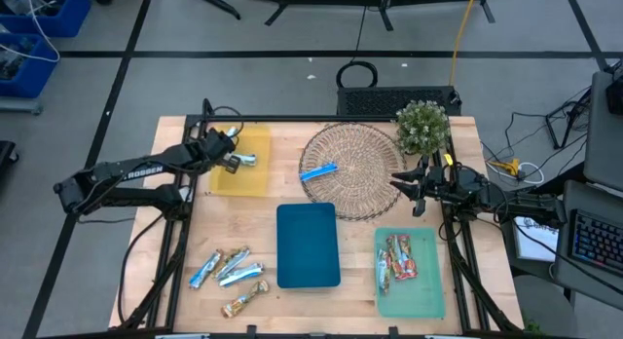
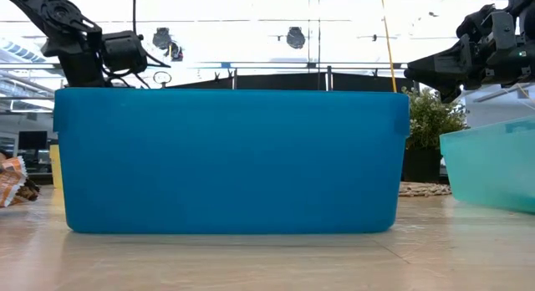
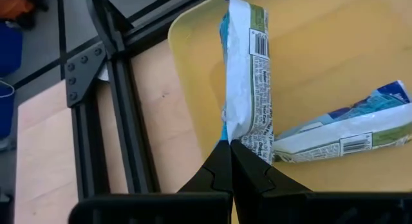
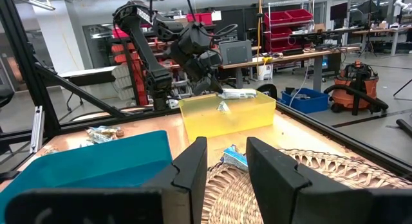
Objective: Pick and place Granola Bars by type
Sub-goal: Put the blue granola bar into the yellow bin
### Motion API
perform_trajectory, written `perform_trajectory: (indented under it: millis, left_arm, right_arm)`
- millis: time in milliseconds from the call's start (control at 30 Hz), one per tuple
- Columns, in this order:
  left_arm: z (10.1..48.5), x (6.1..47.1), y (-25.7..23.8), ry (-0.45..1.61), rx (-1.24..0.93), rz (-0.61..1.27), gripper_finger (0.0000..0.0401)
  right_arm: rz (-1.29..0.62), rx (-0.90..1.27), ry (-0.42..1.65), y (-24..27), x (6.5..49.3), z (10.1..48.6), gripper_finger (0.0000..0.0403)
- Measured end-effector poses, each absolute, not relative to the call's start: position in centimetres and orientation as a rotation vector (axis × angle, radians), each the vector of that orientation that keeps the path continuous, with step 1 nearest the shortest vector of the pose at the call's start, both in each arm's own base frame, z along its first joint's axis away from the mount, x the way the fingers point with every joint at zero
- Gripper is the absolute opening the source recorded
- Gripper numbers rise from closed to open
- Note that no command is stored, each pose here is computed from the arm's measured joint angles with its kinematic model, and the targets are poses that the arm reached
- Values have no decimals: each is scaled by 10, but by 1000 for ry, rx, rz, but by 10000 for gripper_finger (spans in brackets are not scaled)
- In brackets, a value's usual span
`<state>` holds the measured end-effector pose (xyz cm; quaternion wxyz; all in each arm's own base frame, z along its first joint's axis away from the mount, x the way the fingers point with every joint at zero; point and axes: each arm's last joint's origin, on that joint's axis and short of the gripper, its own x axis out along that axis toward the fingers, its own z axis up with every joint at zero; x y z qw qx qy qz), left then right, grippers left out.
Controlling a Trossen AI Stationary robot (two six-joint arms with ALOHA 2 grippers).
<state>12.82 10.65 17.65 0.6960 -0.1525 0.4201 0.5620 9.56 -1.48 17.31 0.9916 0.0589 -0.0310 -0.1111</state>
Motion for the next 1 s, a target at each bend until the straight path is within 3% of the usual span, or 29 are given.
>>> perform_trajectory:
  millis: [267,767,1000]
  left_arm:
    - [176,127,109,948,-367,1238,0]
    - [172,135,96,989,-590,881,0]
    - [172,136,95,991,-530,931,0]
  right_arm:
    - [-223,118,-62,-15,96,173,100]
    - [-223,118,-62,-15,96,173,100]
    - [-223,118,-62,-15,96,173,100]
